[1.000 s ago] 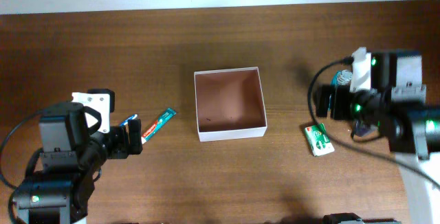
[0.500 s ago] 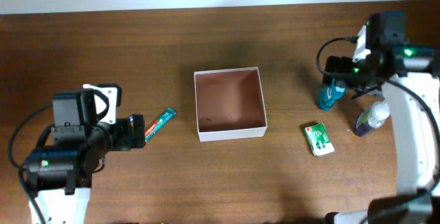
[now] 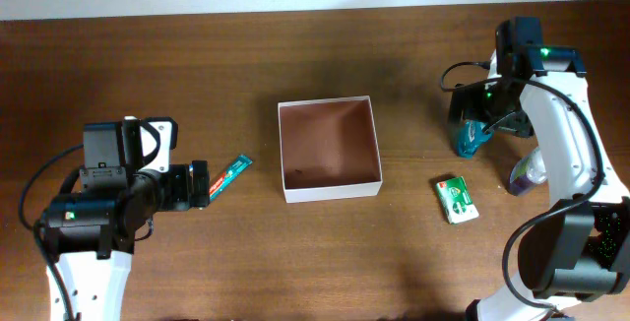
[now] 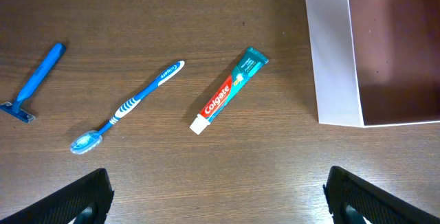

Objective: Pack container
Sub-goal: 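Move the right gripper over the teal Listerine bottle, then lower the right gripper and grasp the Listerine bottle neck, then carry the Listerine bottle into the box and release it, then move the right gripper to the clear spray bottle and grasp it, then place the spray bottle upright in the box beside the Listerine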

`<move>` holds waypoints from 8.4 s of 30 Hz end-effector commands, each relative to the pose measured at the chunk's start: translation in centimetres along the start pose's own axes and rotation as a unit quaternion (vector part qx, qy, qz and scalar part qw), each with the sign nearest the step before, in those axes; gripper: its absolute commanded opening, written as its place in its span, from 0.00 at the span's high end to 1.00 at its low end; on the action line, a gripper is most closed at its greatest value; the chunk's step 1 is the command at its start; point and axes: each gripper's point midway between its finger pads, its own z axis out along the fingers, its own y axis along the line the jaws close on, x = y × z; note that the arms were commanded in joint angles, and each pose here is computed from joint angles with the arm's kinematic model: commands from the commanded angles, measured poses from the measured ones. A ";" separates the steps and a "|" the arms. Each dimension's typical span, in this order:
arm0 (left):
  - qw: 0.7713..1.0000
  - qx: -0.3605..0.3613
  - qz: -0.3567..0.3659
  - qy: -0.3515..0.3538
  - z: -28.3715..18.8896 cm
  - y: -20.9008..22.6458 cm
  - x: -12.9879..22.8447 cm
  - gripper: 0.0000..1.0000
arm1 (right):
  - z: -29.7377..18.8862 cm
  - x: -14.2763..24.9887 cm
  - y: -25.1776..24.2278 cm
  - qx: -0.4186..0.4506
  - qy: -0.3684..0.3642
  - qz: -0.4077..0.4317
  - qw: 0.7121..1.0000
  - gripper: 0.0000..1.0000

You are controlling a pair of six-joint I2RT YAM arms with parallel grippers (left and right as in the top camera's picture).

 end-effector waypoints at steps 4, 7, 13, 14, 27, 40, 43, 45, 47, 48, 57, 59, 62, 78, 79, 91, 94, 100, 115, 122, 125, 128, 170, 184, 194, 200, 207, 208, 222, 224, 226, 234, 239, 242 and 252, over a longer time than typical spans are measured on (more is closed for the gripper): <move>1.000 0.005 -0.001 -0.010 -0.5 -0.3 -0.6 0.01 | -0.2 -1.0 -1.7 0.010 -0.016 0.023 1.000 0.01; 1.000 0.005 -0.001 -0.010 -0.5 -0.3 -0.6 0.01 | 0.0 -1.0 -1.7 0.010 -0.014 0.022 1.000 0.01; 1.000 0.005 0.000 -0.012 -0.5 -0.3 -0.7 0.01 | 1.4 -1.0 -1.7 0.013 0.003 0.021 1.000 0.01; 1.000 0.005 0.000 -0.013 -0.5 -0.3 -0.8 0.01 | 1.6 -1.1 -1.7 0.013 0.002 0.021 1.000 0.01; 1.000 0.005 0.000 -0.012 -0.5 -0.3 -0.7 0.01 | 2.2 -1.6 -1.6 0.012 -0.002 0.022 1.000 0.01; 1.000 0.005 0.000 -0.012 -0.5 -0.3 -0.7 0.01 | 2.8 -1.4 -1.6 0.013 0.006 0.022 1.000 0.36; 1.000 0.005 0.000 -0.012 -0.5 -0.3 -0.7 0.01 | 2.8 -1.4 -1.6 0.013 0.006 0.022 1.000 0.49; 1.000 0.005 0.000 -0.012 -0.5 -0.3 -0.7 0.01 | 2.8 -1.4 -1.6 0.013 0.006 0.022 1.000 0.50; 1.000 0.005 0.000 -0.012 -0.5 -0.3 -0.7 0.01 | 2.8 -1.4 -1.6 0.013 0.006 0.021 1.000 0.53; 1.000 0.005 0.000 -0.012 -0.5 -0.3 -0.7 0.01 | 2.8 -1.4 -1.6 0.013 0.006 0.021 1.000 0.54; 1.000 0.005 0.000 -0.012 -0.5 -0.3 -0.7 0.01 | 2.8 -1.5 -1.6 0.013 0.006 0.021 1.000 0.65; 1.000 0.005 0.000 -0.012 -0.5 -0.3 -0.7 0.01 | 2.8 -1.5 -1.6 0.013 0.006 0.021 1.000 0.68; 1.000 0.005 0.000 -0.012 -0.5 -0.3 -0.7 0.01 | 2.8 -1.5 -1.6 0.013 0.006 0.021 1.000 0.73; 1.000 0.005 0.000 -0.012 -0.5 -0.3 -0.7 0.01 | -4.5 -1.3 -0.4 -0.009 -0.079 -0.027 0.997 0.96; 1.000 0.005 0.000 -0.012 -0.5 -0.3 -0.7 0.01 | -5.6 -1.1 0.2 -0.014 -0.089 -0.041 0.995 0.96; 1.000 0.005 0.000 -0.012 -0.5 -0.3 -0.7 0.01 | -20.2 8.8 15.4 -0.163 -0.218 -0.242 0.931 0.96; 1.000 0.005 0.000 -0.012 -0.5 -0.3 -0.7 0.01 | -19.7 9.3 18.0 -0.163 -0.211 -0.250 0.931 0.96; 1.000 0.005 0.000 -0.012 -0.5 -0.3 -0.7 0.01 | -15.5 7.4 23.8 -0.158 -0.156 -0.247 0.943 0.96; 1.000 0.005 0.000 -0.012 -0.5 -0.3 -0.7 0.01 | -2.1 7.6 31.5 -0.122 -0.045 -0.216 0.968 0.96; 1.000 0.005 -0.001 -0.012 -0.5 -0.3 -0.7 0.01 | -1.2 7.6 33.4 -0.135 -0.058 -0.224 0.963 0.96; 1.000 0.005 -0.001 -0.011 -0.5 -0.3 -0.7 0.01 | -0.2 7.7 33.5 -0.128 -0.053 -0.225 0.965 0.95; 1.000 0.005 -0.001 -0.009 -0.4 -0.3 -0.6 0.00 | 0.8 7.6 33.6 -0.122 -0.050 -0.225 0.965 0.83; 1.000 0.005 -0.002 0.003 0.2 -0.2 -0.5 0.01 | -9.9 4.3 -12.9 0.073 -0.019 0.273 0.959 0.02; 1.000 0.005 -0.002 0.011 0.6 -0.2 -0.4 0.01 | -0.2 3.9 -13.9 0.058 -0.020 0.231 0.971 0.00; 1.000 0.005 -0.002 0.011 0.6 -0.2 -0.4 0.01 | 0.2 3.6 -13.6 0.049 -0.019 0.230 0.972 0.37; 1.000 0.005 -0.002 0.011 0.6 -0.2 -0.4 0.01 | 0.2 3.6 -13.6 0.049 -0.019 0.230 0.972 0.59; 1.000 0.005 -0.002 0.011 0.6 -0.2 -0.4 0.01 | 0.2 3.6 -13.6 0.049 -0.019 0.230 0.972 0.71; 1.000 0.005 -0.002 0.011 0.6 -0.2 -0.4 0.01 | 0.2 3.6 -13.6 0.049 -0.019 0.230 0.972 0.72; 1.000 0.005 -0.002 0.011 0.6 -0.2 -0.4 0.01 | -2.6 2.6 -11.6 0.041 -0.052 0.187 0.980 0.96; 1.000 0.005 -0.002 0.011 0.6 -0.2 -0.4 0.01 | -3.6 2.3 -10.7 0.039 -0.060 0.174 0.982 0.96; 1.000 0.005 -0.002 0.011 0.6 -0.2 -0.4 0.01 | -5.5 1.7 -8.9 0.033 -0.078 0.141 0.986 0.96; 1.000 0.005 -0.003 0.015 0.6 -0.2 -0.2 0.01 | -13.3 -0.2 -3.1 -0.001 -0.162 0.048 0.986 0.96; 1.000 0.005 -0.003 0.014 0.6 -0.2 -0.2 0.01 | -18.7 0.4 4.1 -0.041 -0.212 -0.060 0.975 0.96; 1.000 0.005 -0.003 0.015 0.6 -0.2 -0.2 0.01 | -19.6 1.2 7.4 -0.040 -0.229 -0.104 0.967 0.96; 1.000 0.005 -0.003 0.015 0.6 -0.2 -0.2 0.01 | -15.8 3.8 17.2 -0.039 -0.197 -0.190 0.961 0.96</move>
